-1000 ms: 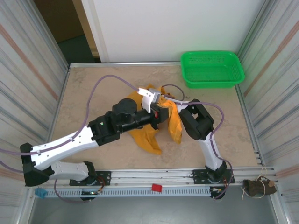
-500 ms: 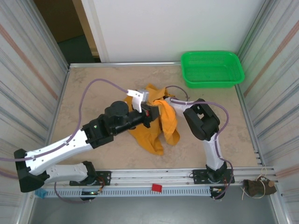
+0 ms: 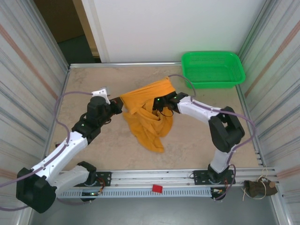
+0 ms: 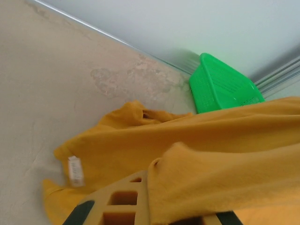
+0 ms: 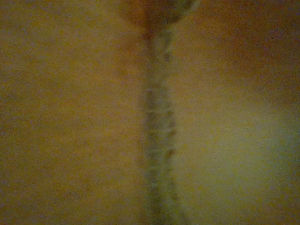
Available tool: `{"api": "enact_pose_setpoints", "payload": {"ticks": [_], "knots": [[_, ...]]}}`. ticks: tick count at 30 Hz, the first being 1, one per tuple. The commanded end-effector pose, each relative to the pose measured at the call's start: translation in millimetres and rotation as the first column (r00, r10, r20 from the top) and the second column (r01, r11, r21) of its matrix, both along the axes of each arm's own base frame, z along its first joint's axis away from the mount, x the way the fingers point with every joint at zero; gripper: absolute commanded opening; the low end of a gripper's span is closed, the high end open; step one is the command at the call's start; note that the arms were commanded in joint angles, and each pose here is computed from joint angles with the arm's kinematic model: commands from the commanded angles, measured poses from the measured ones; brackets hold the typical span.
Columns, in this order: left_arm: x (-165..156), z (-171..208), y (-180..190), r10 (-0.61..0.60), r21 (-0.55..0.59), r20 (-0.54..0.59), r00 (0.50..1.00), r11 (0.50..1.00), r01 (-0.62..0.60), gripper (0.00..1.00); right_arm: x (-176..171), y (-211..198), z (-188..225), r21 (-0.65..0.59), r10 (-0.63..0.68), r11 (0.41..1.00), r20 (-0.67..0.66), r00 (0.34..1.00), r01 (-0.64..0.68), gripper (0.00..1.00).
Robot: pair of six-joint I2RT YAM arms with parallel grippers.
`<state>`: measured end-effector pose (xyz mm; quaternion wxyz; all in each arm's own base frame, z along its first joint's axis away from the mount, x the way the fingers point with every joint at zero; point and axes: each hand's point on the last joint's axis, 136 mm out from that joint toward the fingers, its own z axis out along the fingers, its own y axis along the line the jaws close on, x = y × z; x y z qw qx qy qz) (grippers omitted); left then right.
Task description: Fold the inside-out t-shirt
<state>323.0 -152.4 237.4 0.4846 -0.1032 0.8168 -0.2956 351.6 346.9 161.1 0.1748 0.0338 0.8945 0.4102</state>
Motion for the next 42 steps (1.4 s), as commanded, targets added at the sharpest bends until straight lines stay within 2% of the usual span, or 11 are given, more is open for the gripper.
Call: {"api": "enact_pose_setpoints", "payload": {"ticks": [1, 7, 8, 11, 15, 25, 27, 28, 30, 36, 42], "knots": [[5, -13, 28, 0.098, -0.005, -0.032, 0.995, 0.995, -0.098, 0.0, -10, -5, 81, 0.095, 0.101, 0.988, 0.17, 0.98, -0.118, 0.0], [18, 0, 22, 0.048, 0.0, 0.006, 0.999, 0.999, -0.048, 0.0, -18, -12, 66, -0.056, 0.148, 0.989, 0.19, 0.971, -0.14, 0.0], [18, 8, 16, 0.012, 0.001, 0.031, 0.999, 1.0, -0.012, 0.07, -17, -12, 58, -0.077, 0.154, 0.987, 0.176, 0.972, -0.143, 0.0], [10, 29, 2, -0.08, 0.027, 0.115, 0.99, 0.997, 0.077, 0.51, -13, -8, 29, -0.12, 0.176, 0.98, 0.127, 0.976, -0.161, 0.0], [-9, 44, -25, -0.229, 0.038, 0.202, 0.952, 0.973, 0.226, 0.77, -18, 0, 20, -0.154, 0.226, 0.966, 0.111, 0.968, -0.208, 0.0], [0, 76, -122, -0.527, 0.18, 0.296, 0.797, 0.85, 0.495, 0.88, -29, 11, 16, -0.194, 0.289, 0.944, 0.092, 0.953, -0.267, 0.0], [9, 75, -129, -0.535, 0.185, 0.293, 0.793, 0.845, 0.502, 0.81, -33, 13, 15, -0.198, 0.299, 0.94, 0.091, 0.95, -0.276, 0.0], [13, 75, -133, -0.54, 0.182, 0.292, 0.79, 0.842, 0.508, 0.62, -34, 13, 14, -0.201, 0.301, 0.939, 0.09, 0.949, -0.279, 0.0], [27, 75, -133, -0.522, 0.146, 0.28, 0.806, 0.853, 0.502, 0.0, -39, 13, 13, -0.201, 0.306, 0.937, 0.088, 0.948, -0.284, 0.0], [99, 49, -55, -0.134, -0.072, 0.117, 0.984, 0.987, 0.143, 0.0, -64, 7, 18, -0.181, 0.341, 0.93, 0.094, 0.935, -0.321, 0.0], [122, -20, -15, 0.016, -0.01, -0.148, 0.989, 1.0, -0.018, 0.0, -80, -4, 75, -0.157, 0.345, 0.935, 0.21, 0.915, -0.317, 0.0]]}}
